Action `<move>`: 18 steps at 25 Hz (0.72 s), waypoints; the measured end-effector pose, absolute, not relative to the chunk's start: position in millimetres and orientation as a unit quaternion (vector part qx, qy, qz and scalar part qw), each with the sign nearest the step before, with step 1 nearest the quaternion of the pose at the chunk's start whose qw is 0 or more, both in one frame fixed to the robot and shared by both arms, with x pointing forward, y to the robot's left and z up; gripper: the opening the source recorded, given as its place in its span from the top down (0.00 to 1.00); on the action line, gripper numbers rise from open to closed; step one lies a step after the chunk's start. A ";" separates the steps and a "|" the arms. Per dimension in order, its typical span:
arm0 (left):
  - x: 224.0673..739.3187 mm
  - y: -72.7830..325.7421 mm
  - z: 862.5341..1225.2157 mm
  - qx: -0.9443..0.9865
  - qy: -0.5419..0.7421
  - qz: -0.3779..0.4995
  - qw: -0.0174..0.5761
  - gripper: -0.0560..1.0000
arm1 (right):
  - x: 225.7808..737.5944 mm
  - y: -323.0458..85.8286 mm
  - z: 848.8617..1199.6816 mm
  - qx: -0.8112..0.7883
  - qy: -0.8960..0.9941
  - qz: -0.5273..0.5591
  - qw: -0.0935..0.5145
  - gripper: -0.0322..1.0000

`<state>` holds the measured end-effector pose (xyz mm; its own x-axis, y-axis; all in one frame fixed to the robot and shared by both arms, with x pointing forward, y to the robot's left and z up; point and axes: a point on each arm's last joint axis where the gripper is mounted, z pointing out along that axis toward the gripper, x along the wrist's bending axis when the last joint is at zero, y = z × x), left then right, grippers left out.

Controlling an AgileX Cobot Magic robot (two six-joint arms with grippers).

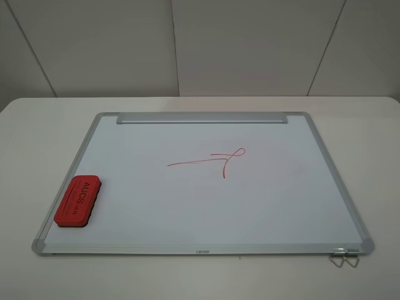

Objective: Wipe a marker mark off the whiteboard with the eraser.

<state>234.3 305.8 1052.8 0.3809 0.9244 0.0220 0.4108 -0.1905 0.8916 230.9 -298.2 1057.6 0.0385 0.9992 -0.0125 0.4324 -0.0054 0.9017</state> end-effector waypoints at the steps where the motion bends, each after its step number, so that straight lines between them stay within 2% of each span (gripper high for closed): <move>1: 234.3 305.7 1052.8 0.710 0.472 0.300 0.429 0.22 | 230.9 -298.2 1057.6 0.607 0.589 0.366 0.388 0.30; 12: 232.7 303.5 1052.8 0.625 0.579 0.362 0.377 0.22 | 230.9 -298.2 1057.6 0.607 0.589 0.366 0.388 0.30; 18: 232.6 303.2 1052.8 0.616 0.589 0.368 0.372 0.22 | 230.9 -298.2 1057.6 0.607 0.589 0.366 0.388 0.30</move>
<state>232.6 303.2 1052.8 0.0349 0.9993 0.0158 0.4518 -0.0298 0.8916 230.9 -298.2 1057.6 0.0385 0.9992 -0.0125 0.4324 -0.0054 0.9017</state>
